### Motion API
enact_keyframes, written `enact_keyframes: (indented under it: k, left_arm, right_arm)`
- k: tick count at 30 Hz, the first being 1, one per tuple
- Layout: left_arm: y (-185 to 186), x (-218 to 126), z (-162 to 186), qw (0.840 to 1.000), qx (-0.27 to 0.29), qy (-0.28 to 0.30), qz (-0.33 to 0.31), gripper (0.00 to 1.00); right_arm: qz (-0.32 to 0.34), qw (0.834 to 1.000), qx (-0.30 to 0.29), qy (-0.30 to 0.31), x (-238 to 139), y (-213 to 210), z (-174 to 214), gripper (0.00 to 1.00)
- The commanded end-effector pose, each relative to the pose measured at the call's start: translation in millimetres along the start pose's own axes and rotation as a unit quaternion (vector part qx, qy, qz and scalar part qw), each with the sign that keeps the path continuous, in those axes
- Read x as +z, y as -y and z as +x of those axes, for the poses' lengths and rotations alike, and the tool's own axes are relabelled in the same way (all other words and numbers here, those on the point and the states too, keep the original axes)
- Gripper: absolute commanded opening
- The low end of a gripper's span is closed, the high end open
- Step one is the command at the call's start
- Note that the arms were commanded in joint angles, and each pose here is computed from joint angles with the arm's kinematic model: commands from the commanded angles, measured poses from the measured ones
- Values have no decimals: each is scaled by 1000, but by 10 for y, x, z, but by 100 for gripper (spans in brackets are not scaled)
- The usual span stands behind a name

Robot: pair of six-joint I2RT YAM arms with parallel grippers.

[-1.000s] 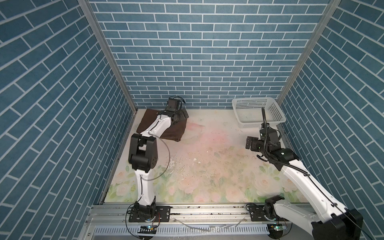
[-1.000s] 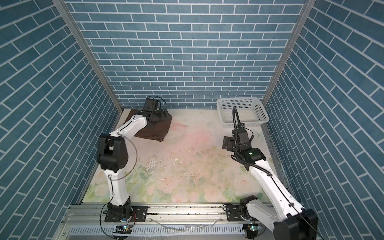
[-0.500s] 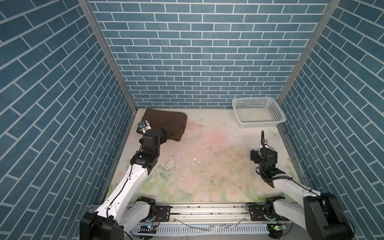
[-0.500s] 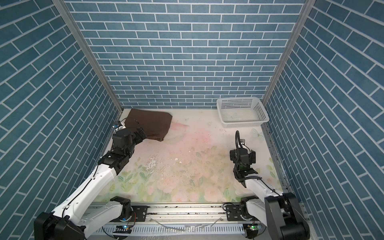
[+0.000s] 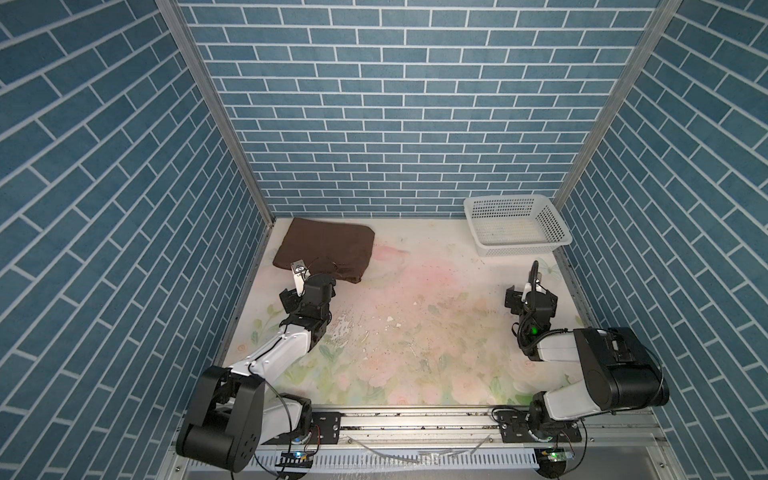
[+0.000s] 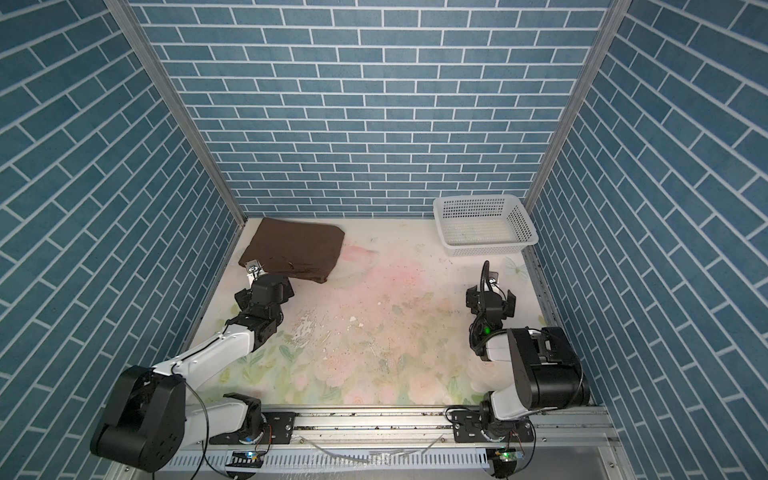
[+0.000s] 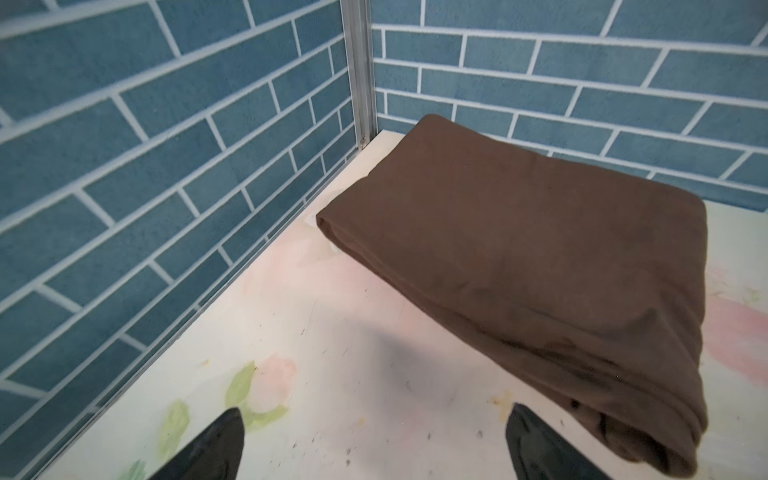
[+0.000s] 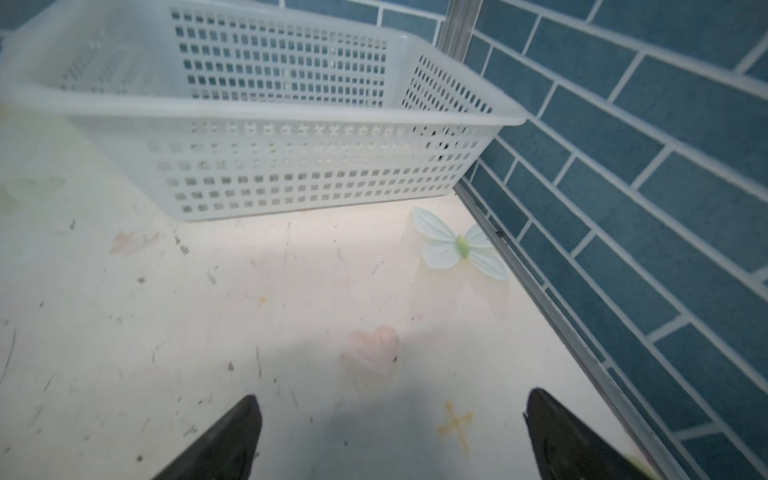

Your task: Fold and stack the trousers

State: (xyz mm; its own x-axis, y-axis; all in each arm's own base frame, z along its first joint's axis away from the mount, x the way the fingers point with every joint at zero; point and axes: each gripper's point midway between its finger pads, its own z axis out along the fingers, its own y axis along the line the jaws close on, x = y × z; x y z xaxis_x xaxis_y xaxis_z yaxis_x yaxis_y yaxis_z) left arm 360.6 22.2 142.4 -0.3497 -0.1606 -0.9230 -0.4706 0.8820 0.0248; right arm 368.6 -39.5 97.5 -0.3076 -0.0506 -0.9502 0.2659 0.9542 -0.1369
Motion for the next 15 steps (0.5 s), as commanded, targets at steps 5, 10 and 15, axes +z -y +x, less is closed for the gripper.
enact_keyframes:
  k: [5, 10, 15]
  left_arm:
    - [176, 68, -254, 998, -1, 54, 41, 99]
    - [5, -176, -193, 997, 16, 54, 52, 99]
    - [-60, -441, -170, 989, 22, 104, 104, 99]
  right_arm:
    - [-56, 997, 49, 11, 59, -47, -12, 99]
    - [-93, 995, 34, -17, 168, -176, -10, 99]
    - [-97, 994, 38, -25, 188, -175, 0, 99]
